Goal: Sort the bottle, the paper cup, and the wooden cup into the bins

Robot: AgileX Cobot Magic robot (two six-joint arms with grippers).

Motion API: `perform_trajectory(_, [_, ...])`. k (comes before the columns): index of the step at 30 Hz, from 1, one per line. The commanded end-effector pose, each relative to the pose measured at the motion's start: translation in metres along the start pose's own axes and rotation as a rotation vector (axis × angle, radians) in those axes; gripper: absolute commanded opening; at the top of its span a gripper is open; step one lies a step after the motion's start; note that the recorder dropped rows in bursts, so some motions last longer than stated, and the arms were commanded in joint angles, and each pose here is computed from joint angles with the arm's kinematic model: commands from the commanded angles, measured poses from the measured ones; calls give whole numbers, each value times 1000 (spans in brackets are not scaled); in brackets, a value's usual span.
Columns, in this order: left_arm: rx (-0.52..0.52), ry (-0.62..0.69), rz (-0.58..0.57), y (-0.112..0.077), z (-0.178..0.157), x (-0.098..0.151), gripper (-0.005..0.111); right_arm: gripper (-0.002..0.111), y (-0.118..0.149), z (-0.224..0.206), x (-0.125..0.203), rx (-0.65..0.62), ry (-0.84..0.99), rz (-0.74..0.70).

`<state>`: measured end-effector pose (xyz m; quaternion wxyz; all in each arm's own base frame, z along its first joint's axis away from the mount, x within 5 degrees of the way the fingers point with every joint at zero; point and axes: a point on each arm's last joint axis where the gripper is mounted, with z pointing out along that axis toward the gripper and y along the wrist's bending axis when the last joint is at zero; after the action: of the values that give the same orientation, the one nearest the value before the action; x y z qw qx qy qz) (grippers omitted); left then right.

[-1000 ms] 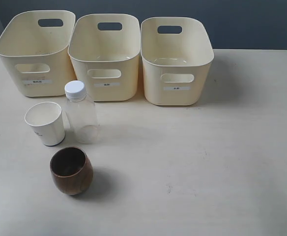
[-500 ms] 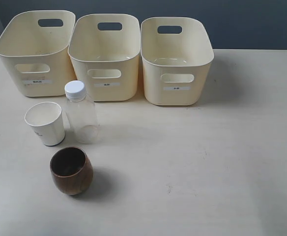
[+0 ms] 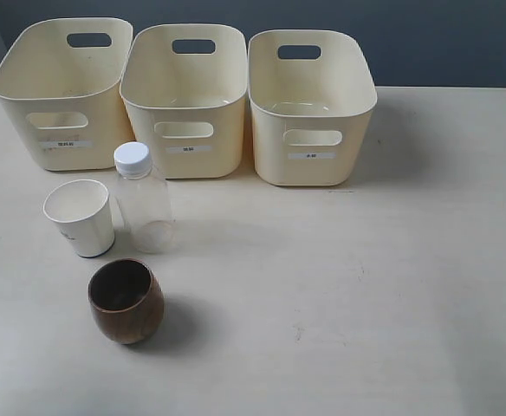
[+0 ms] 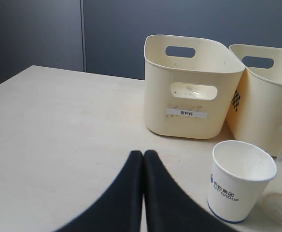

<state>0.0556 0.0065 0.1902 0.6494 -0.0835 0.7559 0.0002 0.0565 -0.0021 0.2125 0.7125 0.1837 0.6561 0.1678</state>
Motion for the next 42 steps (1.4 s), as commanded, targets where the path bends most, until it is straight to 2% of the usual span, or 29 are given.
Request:
perform_trajectory(1, [4,-13,2,0,-1,-2,0,0,12,-3,-23,-37,-83,-40])
perform_trajectory(5, [4,-13,2,0,-1,-2,0,0,28,-9,-49,-75,-138,-66])
perform_trajectory(10, [4,-13,2,0,-1,-2,0,0,42,-2,-73,-67,-96,-134])
perform_trajectory(16, [4,-13,2,0,-1,-2,0,0,60,23,-89,-105,69,-253])
perform_trajectory(23, [4,-13,2,0,-1,-2,0,0,89,57,-96,-264,252,-469])
perform_trajectory(33, [4,-13,2,0,-1,-2,0,0,135,114,-74,-463,473,-595])
perform_trajectory(42, [4,-13,2,0,-1,-2,0,0,185,154,-32,-610,488,-707])
